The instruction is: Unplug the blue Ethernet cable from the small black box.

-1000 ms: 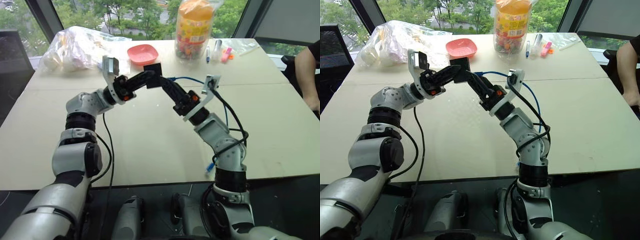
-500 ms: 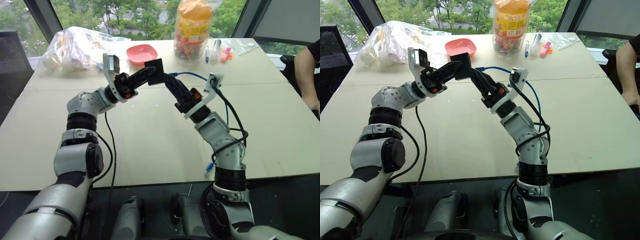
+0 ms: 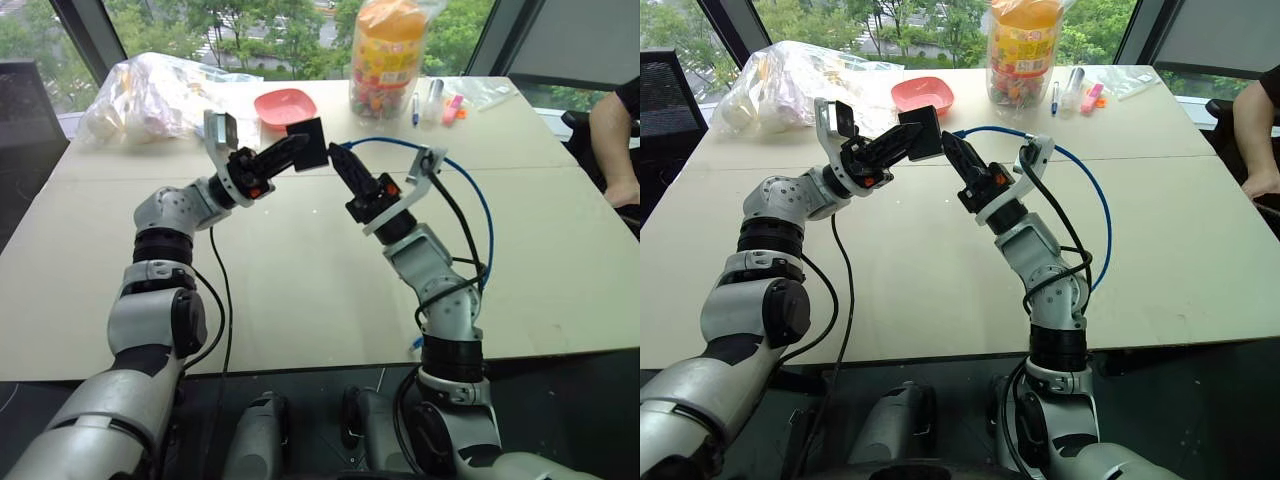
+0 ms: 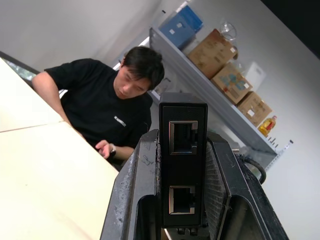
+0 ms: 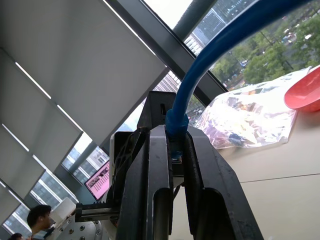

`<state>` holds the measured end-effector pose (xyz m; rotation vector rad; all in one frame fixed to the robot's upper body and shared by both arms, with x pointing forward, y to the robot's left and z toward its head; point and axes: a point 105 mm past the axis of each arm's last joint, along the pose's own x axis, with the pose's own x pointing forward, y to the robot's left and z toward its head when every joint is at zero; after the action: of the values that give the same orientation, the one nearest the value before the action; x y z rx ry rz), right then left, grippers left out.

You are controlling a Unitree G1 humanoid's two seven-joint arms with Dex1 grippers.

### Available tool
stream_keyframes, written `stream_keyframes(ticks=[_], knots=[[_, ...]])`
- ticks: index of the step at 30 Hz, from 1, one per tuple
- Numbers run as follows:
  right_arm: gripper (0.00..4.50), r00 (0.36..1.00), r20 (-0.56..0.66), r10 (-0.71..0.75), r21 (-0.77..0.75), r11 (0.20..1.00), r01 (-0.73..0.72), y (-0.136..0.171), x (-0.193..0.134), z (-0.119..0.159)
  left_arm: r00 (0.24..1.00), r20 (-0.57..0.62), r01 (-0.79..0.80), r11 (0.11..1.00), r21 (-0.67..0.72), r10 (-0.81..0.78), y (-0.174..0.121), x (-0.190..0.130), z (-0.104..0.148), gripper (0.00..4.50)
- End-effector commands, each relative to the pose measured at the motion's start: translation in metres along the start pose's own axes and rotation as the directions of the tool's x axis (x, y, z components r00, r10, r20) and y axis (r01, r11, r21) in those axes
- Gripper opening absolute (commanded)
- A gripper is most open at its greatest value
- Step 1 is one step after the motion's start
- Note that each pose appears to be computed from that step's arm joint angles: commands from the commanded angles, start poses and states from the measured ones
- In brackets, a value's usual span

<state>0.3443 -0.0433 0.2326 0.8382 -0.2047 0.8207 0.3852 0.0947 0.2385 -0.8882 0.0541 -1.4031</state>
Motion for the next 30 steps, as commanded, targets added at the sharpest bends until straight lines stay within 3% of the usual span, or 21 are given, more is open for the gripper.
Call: stream_keyframes(ticks=[1, 8, 14, 17, 19, 23, 25, 27, 30], knots=[[0.05, 1.0, -0.005, -0.004, -0.006, 1.0, 0.004, 0.003, 0.005, -0.004, 0.999, 0.054, 0.007, 0.998, 0.068, -0.011, -0.008, 0.003, 0.017, 0.5], [0.05, 0.974, 0.145, -0.175, -0.005, 0.984, 0.177, -0.047, -0.011, 0.052, 0.995, 0.096, -0.03, 0.995, 0.094, 0.021, -0.018, -0.028, 0.035, 0.5], [0.05, 0.973, 0.126, -0.194, -0.076, 0.976, 0.205, -0.062, -0.011, 0.073, 0.994, 0.081, -0.085, 0.987, 0.14, 0.074, -0.015, -0.032, 0.037, 0.5], [0.05, 0.965, 0.072, -0.252, -0.163, 0.952, 0.261, -0.079, -0.008, 0.08, 0.979, 0.01, -0.2, 0.939, 0.279, 0.206, 0.004, -0.025, 0.024, 0.5], [0.05, 0.919, 0.005, -0.395, -0.305, 0.874, 0.377, -0.109, -0.004, 0.094, 0.951, 0.0, -0.283, 0.866, 0.412, 0.311, 0.02, -0.015, 0.017, 0.5], [0.05, 0.805, -0.014, -0.593, -0.488, 0.707, 0.512, -0.149, -0.007, 0.126, 0.939, 0.008, -0.292, 0.787, 0.543, 0.343, 0.028, -0.001, 0.009, 0.5], [0.05, 0.707, -0.026, -0.707, -0.616, 0.568, 0.545, -0.174, -0.025, 0.124, 0.937, 0.007, -0.284, 0.754, 0.593, 0.348, 0.03, 0.005, 0.003, 0.5], [0.05, 0.648, -0.058, -0.759, -0.65, 0.522, 0.553, -0.192, -0.042, 0.112, 0.935, 0.008, -0.276, 0.711, 0.646, 0.355, 0.031, 0.01, -0.003, 0.5], [1.14, 0.645, -0.079, -0.76, -0.67, 0.519, 0.53, -0.201, -0.05, 0.1, 0.939, -0.002, -0.251, 0.692, 0.677, 0.343, 0.03, 0.017, -0.014, 0.5]])
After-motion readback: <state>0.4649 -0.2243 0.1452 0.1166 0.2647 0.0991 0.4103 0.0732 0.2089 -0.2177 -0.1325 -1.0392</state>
